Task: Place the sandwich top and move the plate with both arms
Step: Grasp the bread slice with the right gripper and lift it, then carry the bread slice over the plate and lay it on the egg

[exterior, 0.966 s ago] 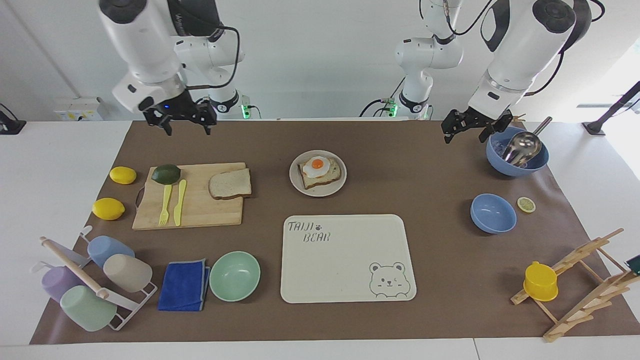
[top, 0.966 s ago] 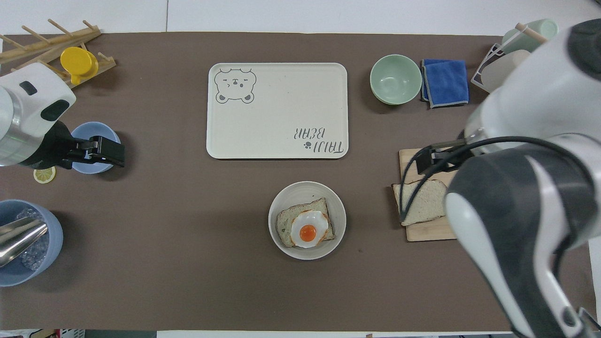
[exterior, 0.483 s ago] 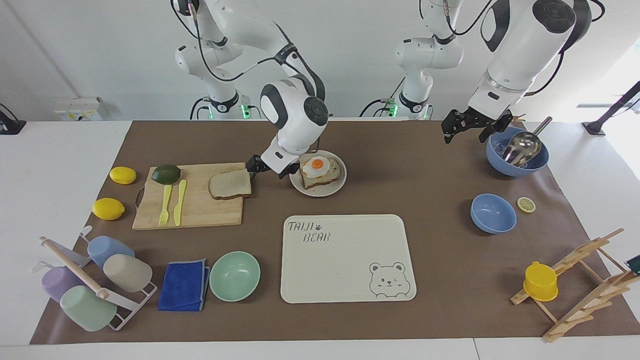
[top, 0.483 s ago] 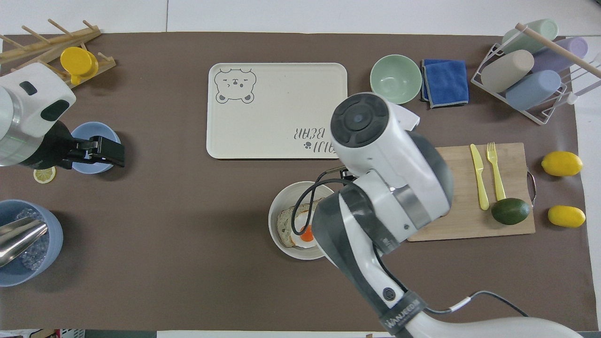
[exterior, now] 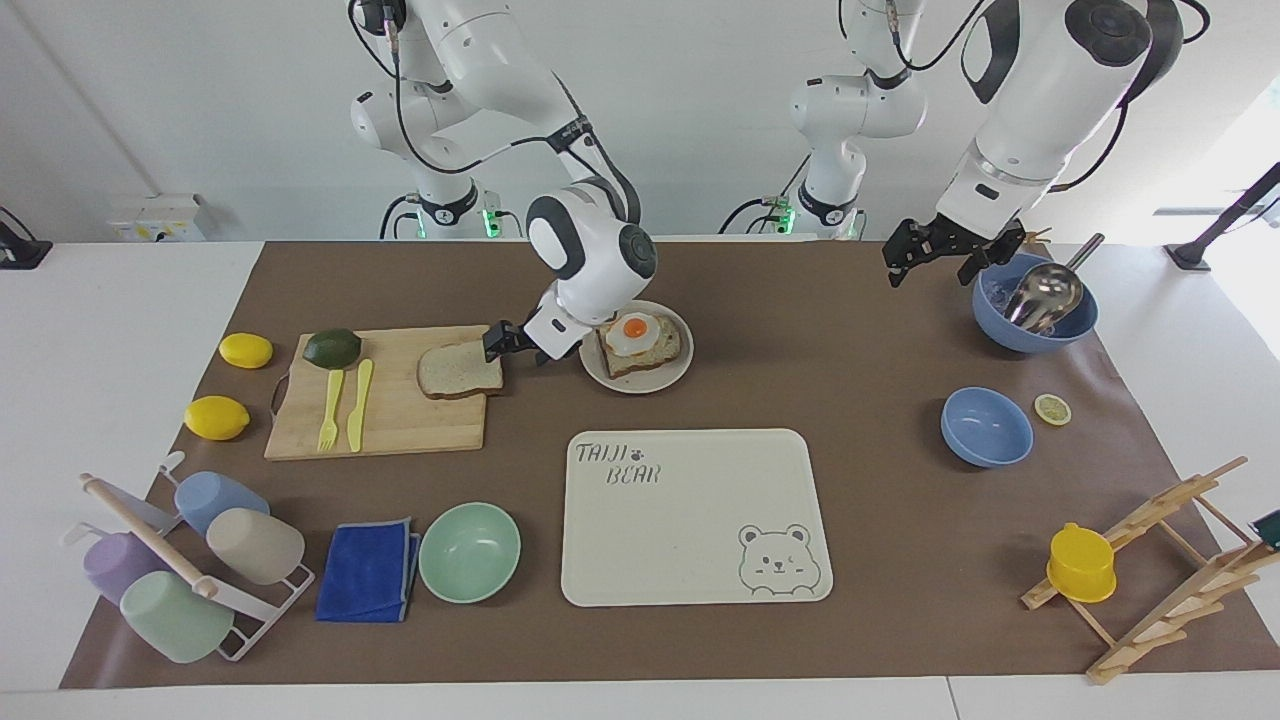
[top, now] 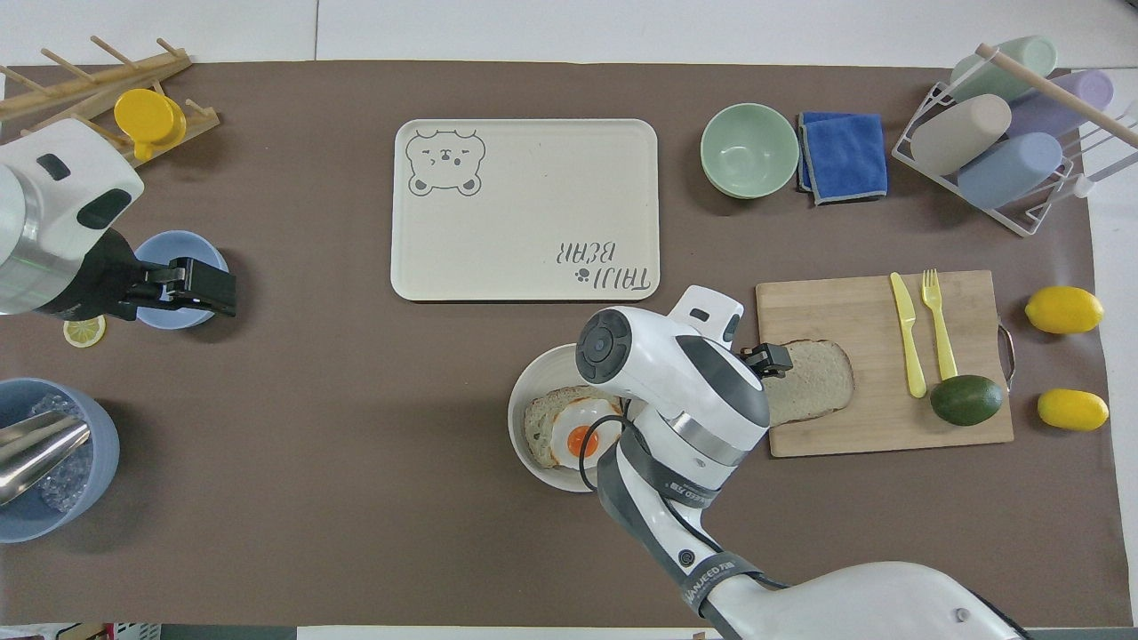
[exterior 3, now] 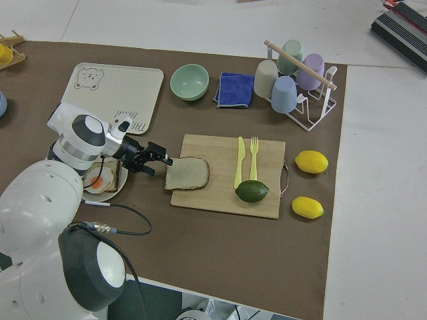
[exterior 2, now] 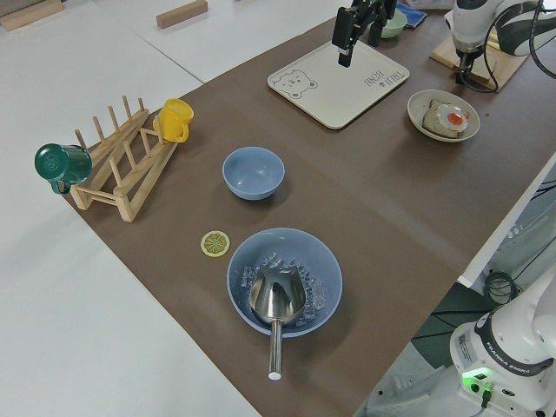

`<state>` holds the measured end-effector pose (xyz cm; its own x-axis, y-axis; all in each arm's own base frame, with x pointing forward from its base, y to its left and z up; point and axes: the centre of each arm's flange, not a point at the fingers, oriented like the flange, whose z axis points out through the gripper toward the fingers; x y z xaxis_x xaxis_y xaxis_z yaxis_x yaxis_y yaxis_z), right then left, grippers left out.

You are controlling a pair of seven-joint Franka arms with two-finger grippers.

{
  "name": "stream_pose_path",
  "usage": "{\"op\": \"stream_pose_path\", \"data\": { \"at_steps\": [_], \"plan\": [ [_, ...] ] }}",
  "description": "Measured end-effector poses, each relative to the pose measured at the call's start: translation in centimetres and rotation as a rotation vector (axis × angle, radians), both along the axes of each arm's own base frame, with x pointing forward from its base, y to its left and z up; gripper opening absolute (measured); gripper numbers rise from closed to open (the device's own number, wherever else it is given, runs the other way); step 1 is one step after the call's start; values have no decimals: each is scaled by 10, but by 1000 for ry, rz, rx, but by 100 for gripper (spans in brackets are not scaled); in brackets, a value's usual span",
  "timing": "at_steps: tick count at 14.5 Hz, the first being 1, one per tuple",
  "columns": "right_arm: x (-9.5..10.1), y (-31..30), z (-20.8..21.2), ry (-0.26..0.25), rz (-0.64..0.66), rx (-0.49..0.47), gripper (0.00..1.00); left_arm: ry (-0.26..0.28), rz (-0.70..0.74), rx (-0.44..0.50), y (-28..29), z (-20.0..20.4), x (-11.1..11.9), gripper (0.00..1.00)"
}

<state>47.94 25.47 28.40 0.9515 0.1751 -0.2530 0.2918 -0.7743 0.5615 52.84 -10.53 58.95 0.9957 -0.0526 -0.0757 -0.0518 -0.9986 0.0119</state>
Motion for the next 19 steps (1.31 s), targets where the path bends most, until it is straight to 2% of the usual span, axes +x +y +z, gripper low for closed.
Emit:
{"op": "stream_pose_path", "data": {
  "at_steps": [1, 2, 3, 4, 5, 7, 8, 9, 10, 12, 13, 14, 15, 17, 19],
  "plan": [
    [-1, -4, -3, 6, -5, -4, 98, 0, 0, 0, 0, 0, 0, 100],
    [-3, -8, -5, 10, -3, -12, 90, 0, 0, 0, 0, 0, 0, 100],
    [-5, -11, -7, 11, 8, -26, 90, 0, 0, 0, 0, 0, 0, 100],
    [-8, -13, -8, 13, 17, -37, 85, 0, 0, 0, 0, 0, 0, 100],
    [-10, -15, -10, 17, 19, -42, 76, 0, 0, 0, 0, 0, 0, 100],
    [-16, -19, -13, 25, 22, -46, 74, 0, 0, 0, 0, 0, 0, 100],
    [-18, -20, -14, 27, 24, -46, 71, 0, 0, 0, 0, 0, 0, 100],
    [-18, -20, -14, 27, 24, -46, 63, 0, 0, 0, 0, 0, 0, 100],
    [-19, -20, -14, 27, 25, -45, 63, 0, 0, 0, 0, 0, 0, 100],
    [-19, -18, -12, 23, 28, -42, 43, 0, 0, 0, 0, 0, 0, 100],
    [-17, -15, -8, 14, 32, -38, 29, 0, 0, 0, 0, 0, 0, 100],
    [-12, -10, 0, -3, 38, -34, 18, 0, 0, 0, 0, 0, 0, 100],
    [-6, -1, 14, -19, 45, -37, 14, 0, 0, 0, 0, 0, 0, 100],
    [6, 32, 62, -45, 73, -39, 13, 0, 0, 0, 0, 0, 0, 100],
    [9, 83, 116, -59, 84, 11, 13, 0, 0, 0, 0, 0, 0, 100]
  ]
}}
